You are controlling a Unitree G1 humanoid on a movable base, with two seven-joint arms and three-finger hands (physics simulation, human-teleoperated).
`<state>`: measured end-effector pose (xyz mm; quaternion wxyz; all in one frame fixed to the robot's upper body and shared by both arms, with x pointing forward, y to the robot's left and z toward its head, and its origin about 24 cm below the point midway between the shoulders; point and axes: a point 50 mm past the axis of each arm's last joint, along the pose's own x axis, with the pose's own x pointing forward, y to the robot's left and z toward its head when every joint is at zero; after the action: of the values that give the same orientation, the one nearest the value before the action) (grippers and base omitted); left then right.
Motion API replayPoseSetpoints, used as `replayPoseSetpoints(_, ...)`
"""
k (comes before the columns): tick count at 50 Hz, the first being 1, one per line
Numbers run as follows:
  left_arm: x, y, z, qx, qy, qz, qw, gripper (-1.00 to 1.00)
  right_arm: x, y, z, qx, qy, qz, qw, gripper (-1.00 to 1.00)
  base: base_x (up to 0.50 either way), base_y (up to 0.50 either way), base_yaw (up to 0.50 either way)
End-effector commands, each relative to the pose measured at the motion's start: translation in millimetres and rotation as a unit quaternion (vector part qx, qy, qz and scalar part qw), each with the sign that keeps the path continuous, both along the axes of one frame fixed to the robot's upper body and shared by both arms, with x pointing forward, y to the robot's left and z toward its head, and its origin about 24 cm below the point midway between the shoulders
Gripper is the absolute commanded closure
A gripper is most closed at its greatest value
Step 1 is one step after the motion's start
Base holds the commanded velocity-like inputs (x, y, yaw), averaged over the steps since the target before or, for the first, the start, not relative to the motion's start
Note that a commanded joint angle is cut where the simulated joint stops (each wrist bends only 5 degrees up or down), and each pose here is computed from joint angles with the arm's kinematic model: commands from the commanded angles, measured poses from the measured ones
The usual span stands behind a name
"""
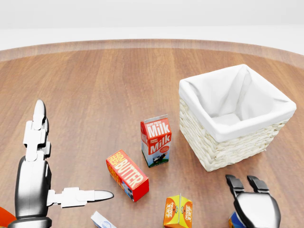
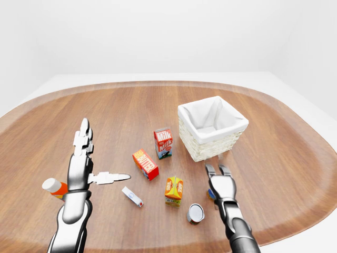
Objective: Pick up the alphabet soup and the tomato sauce, and put them in the basket.
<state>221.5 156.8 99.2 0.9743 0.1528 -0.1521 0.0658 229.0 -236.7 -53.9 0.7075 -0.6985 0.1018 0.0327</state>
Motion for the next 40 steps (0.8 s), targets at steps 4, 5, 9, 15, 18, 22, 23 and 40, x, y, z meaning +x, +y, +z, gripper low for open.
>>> replayPoseSetpoints(4, 0.1, 0, 0, -0.001, 0.0, 0.0, 1.0, -1.0, -2, 0, -5, -0.003, 0.007, 0.003, 1.0, 1.0, 0.0, 0.0, 0.0)
replayPoseSetpoints(5, 0.1, 0, 0, -0.001, 0.0, 0.0, 1.0, -1.0, -1, 0, -4, -0.003, 0.006, 0.002, 1.0, 1.0, 0.0, 0.0, 0.0)
replayPoseSetpoints(9, 0.1, 0, 0, -0.001, 0.0, 0.0, 1.0, -1.0, -1, 0, -3, -0.001, 0.004, 0.001, 1.0, 1.0, 0.0, 0.0, 0.0)
replayPoseSetpoints(15, 0.2, 0, 0, -0.001, 0.0, 0.0, 1.0, -1.0, -3, 1, -1, 0.002, 0.002, 0.003, 1.0, 1.0, 0.0, 0.0, 0.0)
replayPoseSetpoints(18, 0.2, 0, 0, -0.001, 0.0, 0.0, 1.0, -1.0, -4, 3, 5, 0.007, -0.007, 0.004, 1.0, 1.0, 0.0, 0.0, 0.0)
replayPoseSetpoints(22, 0.1, 0, 0, -0.001, 0.0, 0.0, 1.0, -1.0, -6, 3, 12, 0.011, -0.016, 0.003, 1.0, 1.0, 0.0, 0.0, 0.0)
replayPoseSetpoints(23, 0.1, 0, 0, -0.001, 0.0, 0.0, 1.0, -1.0, -7, 4, 14, 0.011, -0.02, 0.003, 1.0, 1.0, 0.0, 0.0, 0.0)
replayPoseSetpoints(40, 0.1, 0, 0, -0.001, 0.0, 0.0, 1.0, -1.0, -31, -7, 84, 0.036, -0.101, -0.042, 0.993, 1.0, 0.0, 0.0, 0.0)
